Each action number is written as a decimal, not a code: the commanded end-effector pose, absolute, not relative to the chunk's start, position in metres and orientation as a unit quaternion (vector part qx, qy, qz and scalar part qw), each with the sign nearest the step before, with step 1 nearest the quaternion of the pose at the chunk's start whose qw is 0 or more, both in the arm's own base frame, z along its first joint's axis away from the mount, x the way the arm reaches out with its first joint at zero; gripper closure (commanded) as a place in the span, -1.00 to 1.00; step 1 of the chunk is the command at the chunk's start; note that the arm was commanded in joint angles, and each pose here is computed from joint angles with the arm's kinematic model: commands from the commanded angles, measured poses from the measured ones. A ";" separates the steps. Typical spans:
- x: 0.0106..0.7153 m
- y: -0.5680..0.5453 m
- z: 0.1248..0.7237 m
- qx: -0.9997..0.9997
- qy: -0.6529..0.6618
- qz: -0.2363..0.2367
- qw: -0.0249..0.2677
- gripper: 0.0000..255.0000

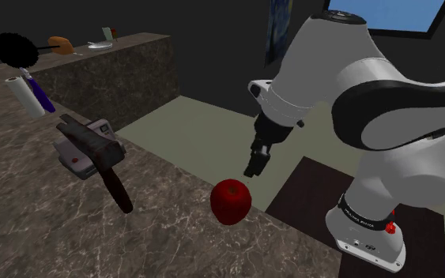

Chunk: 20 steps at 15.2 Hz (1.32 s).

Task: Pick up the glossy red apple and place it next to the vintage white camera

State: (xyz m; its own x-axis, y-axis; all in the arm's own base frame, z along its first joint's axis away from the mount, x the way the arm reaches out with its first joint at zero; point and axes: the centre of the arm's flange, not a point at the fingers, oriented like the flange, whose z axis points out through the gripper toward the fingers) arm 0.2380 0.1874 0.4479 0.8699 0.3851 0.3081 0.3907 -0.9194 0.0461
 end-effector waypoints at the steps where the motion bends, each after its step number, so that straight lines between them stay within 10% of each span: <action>1: 0.231 0.208 0.436 -0.958 -0.219 -0.181 0.019 -1.00; 19: 0.236 0.235 0.386 -0.948 -0.240 -0.205 0.028 -1.00; 20: 0.236 0.235 0.386 -0.948 -0.240 -0.205 0.028 1.00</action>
State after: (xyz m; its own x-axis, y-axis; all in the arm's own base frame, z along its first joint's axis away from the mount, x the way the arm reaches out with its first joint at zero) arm 0.2364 0.2353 0.3864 0.8008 0.4430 0.4031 0.4663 -0.8835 0.0448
